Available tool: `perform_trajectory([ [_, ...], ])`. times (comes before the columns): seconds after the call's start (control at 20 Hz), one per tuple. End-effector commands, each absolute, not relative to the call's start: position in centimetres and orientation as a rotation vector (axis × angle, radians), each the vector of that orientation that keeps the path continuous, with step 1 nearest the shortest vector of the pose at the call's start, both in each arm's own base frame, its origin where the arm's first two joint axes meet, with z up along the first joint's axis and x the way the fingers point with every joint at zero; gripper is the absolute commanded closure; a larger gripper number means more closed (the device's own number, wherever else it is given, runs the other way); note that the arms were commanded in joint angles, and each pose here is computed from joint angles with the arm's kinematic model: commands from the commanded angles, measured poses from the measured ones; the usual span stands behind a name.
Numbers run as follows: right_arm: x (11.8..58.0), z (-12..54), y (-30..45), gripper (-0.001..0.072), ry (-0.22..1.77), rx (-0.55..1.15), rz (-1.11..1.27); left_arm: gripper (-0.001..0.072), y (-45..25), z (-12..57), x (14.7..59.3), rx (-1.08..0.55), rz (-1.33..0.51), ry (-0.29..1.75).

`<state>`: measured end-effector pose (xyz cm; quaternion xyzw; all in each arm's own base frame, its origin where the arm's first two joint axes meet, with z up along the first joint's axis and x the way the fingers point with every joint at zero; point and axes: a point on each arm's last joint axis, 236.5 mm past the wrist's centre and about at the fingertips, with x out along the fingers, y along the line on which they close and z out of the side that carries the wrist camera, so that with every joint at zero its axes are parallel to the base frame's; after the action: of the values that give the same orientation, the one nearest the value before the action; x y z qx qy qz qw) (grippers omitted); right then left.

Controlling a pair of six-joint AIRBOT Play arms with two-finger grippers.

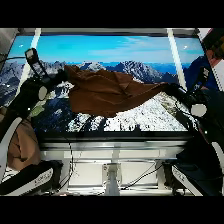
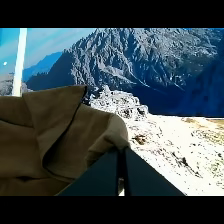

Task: Fold the clothes and pants, and hang the long-sleeved shirts on hangers.

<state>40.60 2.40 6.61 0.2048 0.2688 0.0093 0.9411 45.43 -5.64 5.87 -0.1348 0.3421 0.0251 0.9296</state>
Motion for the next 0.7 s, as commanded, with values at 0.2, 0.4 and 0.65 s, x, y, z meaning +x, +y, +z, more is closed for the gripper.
perform_trajectory([
  [0.2,40.6,6.6,2.4,0.0699,0.548,0.417,0.018,0.0107,-8.1,-3.9,32.1,-0.192,-0.090,1.219],
  [0.4,40.6,6.6,2.4,0.0699,0.549,0.417,0.019,0.0104,-7.9,-4.9,31.8,-0.228,-0.085,1.221],
  [0.65,40.6,6.6,2.4,0.0699,0.549,0.416,0.019,0.0105,-8.0,-5.0,33.3,-0.513,-0.188,1.221],
])
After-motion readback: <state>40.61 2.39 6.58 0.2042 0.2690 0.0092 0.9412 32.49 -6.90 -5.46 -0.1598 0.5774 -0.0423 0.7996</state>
